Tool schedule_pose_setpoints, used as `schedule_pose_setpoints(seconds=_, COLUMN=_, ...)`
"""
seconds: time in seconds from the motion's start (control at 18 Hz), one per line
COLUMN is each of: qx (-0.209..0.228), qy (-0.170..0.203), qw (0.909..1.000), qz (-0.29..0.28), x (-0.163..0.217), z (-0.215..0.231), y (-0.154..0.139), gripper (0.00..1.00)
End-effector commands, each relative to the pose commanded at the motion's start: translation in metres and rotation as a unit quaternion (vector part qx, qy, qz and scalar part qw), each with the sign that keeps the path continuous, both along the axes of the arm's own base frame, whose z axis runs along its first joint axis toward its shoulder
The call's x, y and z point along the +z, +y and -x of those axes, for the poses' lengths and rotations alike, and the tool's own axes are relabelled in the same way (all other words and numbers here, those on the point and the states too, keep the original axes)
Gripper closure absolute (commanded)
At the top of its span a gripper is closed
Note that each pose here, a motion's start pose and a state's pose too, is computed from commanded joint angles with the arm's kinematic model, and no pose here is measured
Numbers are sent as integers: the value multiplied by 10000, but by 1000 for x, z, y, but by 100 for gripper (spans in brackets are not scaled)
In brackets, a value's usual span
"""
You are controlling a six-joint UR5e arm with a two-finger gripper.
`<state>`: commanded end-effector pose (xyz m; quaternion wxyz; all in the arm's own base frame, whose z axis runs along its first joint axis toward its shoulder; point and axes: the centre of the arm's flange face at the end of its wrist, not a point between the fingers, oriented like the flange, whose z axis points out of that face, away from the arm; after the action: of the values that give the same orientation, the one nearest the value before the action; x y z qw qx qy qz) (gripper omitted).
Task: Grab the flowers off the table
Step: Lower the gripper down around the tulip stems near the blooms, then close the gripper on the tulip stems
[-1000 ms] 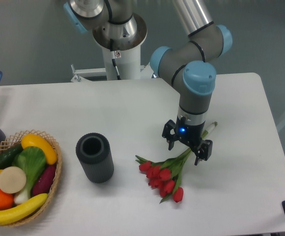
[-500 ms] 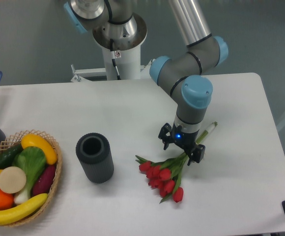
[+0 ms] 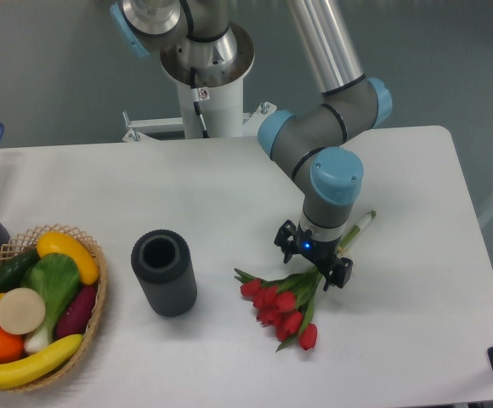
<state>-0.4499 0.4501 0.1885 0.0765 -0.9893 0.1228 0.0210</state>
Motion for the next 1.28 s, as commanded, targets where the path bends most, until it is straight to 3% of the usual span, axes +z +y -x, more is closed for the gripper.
schedule_pose_setpoints(seconds=0.61, qx=-73, qy=-40, qw=9998, qz=169, x=-16, z=-7, y=7, gripper=0)
schedule_pose_setpoints(seconds=0.67, qx=-74, qy=-40, qw=9998, qz=169, x=-16, z=-7, y=7, gripper=2)
schedule_pose_setpoints(seconds=0.83, qx=-73, qy=-30, qw=9998, qz=171, x=-16, z=-7, y=7, gripper=24)
schedule_pose_setpoints(seconds=1.28, qx=-97, qy=1, qw=9999, qz=128, x=-11, z=-6, y=7, gripper=39)
